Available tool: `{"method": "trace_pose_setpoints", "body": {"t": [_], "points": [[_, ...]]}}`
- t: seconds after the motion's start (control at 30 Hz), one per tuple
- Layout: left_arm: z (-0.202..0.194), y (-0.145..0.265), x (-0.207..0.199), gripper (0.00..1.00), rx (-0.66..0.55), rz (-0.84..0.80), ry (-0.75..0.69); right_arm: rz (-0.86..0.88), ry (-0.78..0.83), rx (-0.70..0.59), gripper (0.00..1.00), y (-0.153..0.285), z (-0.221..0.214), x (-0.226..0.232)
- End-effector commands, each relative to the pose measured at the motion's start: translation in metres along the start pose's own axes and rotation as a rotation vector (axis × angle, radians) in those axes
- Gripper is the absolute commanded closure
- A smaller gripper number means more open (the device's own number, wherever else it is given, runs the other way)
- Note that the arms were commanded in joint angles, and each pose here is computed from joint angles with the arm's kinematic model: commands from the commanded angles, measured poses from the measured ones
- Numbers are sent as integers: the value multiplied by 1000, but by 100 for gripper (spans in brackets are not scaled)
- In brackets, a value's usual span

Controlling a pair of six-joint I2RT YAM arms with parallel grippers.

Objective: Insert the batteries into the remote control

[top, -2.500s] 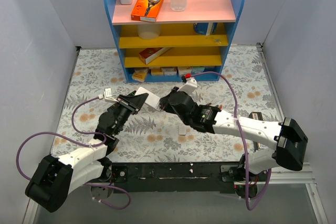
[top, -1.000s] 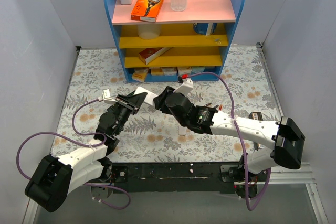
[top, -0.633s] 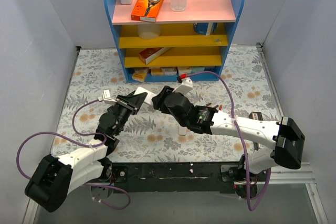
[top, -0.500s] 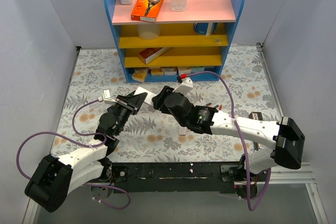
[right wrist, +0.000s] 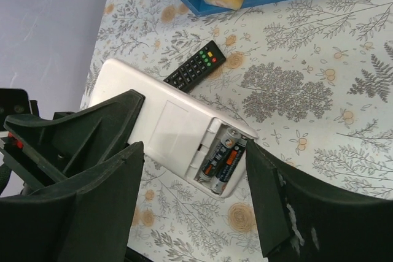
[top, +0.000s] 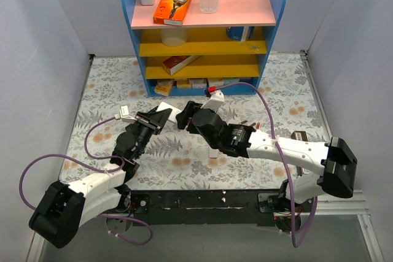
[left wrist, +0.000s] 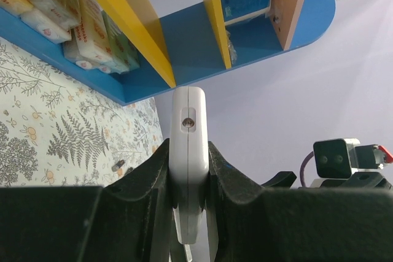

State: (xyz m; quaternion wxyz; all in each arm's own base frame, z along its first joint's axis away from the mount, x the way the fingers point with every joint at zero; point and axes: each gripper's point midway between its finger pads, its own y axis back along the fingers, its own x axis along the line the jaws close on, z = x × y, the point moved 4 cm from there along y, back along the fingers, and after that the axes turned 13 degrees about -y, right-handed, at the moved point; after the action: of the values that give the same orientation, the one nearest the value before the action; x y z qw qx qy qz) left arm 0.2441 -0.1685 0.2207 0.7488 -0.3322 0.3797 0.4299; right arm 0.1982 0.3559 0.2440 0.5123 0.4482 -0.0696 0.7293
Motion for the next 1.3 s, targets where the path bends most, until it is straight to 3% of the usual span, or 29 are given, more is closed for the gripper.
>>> {"method": "trace_pose_setpoints", "body": {"t": [0.0,0.07,0.3,0.4,0.5,0.67,0.87,1.27], "points": [[18,2,-21,92,-86,-85,38,33,79,-52,25,12,23,11],[17,3,-21,93,-83,-86,41,64,107,-68,23,16,31,19],[15,7,-21,98,-67,-84,57,213,443,-76,20,42,65,34],[14,7,-24,100,-46,-86,70,276,534,-15,20,46,89,24],[12,8,-28,100,-21,-97,93,370,626,47,23,54,105,17],[2,8,-32,100,68,-99,127,579,797,171,42,67,103,17],[0,8,-34,100,96,-83,162,628,804,291,52,64,94,23],[1,6,-39,100,106,-77,175,450,673,499,53,37,72,9]]}}
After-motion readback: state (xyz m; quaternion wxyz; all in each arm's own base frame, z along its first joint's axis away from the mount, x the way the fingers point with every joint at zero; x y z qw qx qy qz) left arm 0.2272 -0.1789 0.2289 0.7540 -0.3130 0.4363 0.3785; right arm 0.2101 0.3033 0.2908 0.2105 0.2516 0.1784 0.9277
